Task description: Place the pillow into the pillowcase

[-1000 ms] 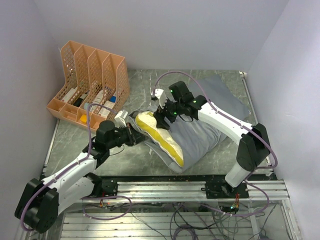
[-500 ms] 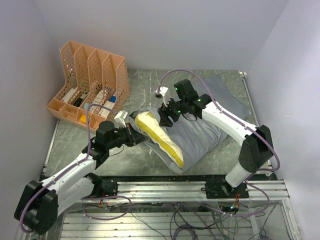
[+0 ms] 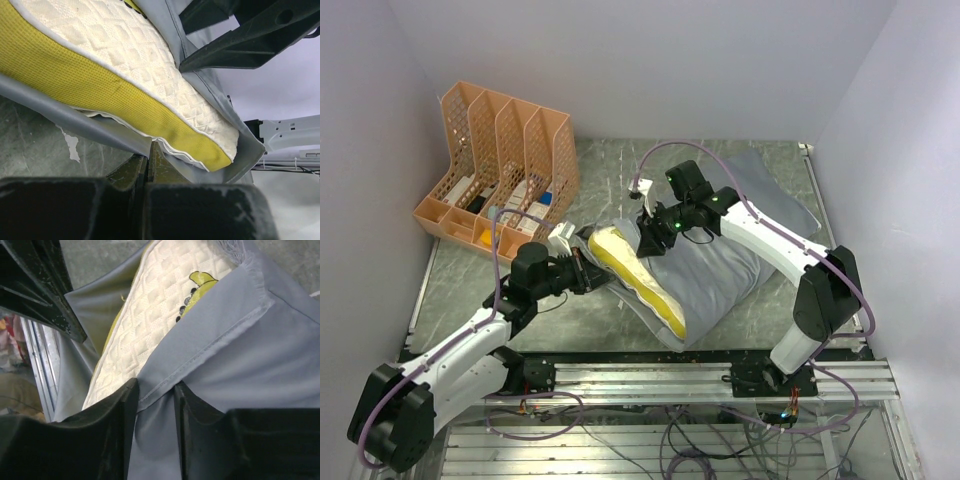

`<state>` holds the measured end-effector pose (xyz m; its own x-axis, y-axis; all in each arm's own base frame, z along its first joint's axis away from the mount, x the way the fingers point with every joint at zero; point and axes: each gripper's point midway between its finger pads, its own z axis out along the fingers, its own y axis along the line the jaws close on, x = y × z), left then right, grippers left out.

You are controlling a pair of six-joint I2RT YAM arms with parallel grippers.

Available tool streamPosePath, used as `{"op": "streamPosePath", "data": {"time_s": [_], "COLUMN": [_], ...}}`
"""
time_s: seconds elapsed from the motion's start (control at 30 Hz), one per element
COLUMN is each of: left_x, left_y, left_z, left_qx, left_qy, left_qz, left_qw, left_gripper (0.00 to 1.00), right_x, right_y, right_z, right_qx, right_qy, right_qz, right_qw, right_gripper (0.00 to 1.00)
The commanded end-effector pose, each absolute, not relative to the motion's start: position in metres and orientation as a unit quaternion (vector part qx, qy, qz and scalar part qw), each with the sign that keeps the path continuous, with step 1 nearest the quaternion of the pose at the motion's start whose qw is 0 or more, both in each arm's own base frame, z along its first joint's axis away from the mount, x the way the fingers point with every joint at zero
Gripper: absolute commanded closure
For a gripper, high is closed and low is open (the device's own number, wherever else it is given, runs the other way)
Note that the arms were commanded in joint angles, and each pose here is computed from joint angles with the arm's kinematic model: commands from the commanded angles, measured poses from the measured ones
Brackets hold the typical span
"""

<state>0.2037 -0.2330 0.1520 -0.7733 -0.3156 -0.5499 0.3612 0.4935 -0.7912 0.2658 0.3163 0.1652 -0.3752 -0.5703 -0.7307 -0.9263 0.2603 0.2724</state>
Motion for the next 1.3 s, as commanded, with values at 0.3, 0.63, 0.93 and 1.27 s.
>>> {"op": "streamPosePath", "data": {"time_s": [0.3, 0.63, 0.93, 1.27], "left_x": [0.229, 0.359, 0.292, 0.308], "left_y": [-0.23, -0.43, -0.307, -0.141], "left_z": [0.199, 0.432, 0.479, 0.169], "left_qx": [-0.002, 0.188, 0.177, -0.066], "left_qy": [0.756, 0.579, 0.552, 0.828], "left_qz": [-0.505, -0.64, -0.552, -0.371], "left_qw": [0.416, 0.469, 0.599, 0.415], "left_gripper": [0.93, 0.93, 0.93, 0.93], "right_x": [0.308, 0.481, 0.338, 0.322], "right_y": [0.306, 0.155, 0.292, 0.393], "right_z": [0.195, 0.441, 0.512, 0.202], "right_qx": [-0.459, -0.305, -0.43, -0.487], "right_qy": [0.749, 0.685, 0.547, 0.702], "right_qz": [0.367, 0.282, 0.399, 0.395], "right_qw": [0.306, 0.599, 0.598, 0.338], "right_gripper": [1.0, 1.0, 1.0, 1.0]}}
